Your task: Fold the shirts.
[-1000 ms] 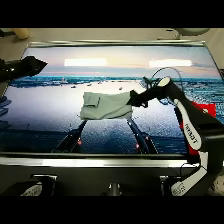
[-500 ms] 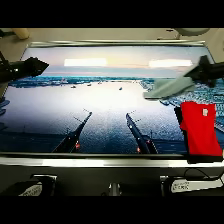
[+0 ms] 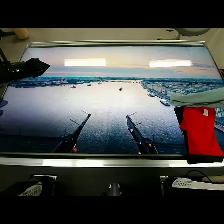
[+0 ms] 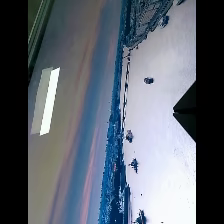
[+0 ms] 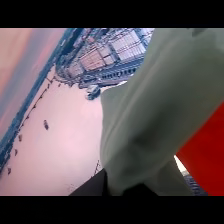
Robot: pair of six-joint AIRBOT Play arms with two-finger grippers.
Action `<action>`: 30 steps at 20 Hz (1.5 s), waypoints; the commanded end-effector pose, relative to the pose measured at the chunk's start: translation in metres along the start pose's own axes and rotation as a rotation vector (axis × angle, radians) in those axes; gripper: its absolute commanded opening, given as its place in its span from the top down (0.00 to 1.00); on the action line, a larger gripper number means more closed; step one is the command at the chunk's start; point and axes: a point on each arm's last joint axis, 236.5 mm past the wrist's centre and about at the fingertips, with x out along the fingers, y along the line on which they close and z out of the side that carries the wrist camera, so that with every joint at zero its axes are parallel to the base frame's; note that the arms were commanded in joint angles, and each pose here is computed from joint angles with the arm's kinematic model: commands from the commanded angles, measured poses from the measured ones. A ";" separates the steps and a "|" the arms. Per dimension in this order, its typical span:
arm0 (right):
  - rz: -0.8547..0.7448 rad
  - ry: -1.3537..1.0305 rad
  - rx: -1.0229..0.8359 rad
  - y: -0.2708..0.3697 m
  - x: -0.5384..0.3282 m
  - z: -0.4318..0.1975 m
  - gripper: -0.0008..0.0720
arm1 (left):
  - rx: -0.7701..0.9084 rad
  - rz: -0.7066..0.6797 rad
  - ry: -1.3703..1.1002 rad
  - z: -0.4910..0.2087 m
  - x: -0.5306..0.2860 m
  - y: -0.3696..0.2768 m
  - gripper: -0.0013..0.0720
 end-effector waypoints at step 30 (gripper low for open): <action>-0.302 -0.438 -0.526 0.075 -0.009 0.020 0.11 | 0.316 0.583 0.215 -0.004 0.017 0.083 0.93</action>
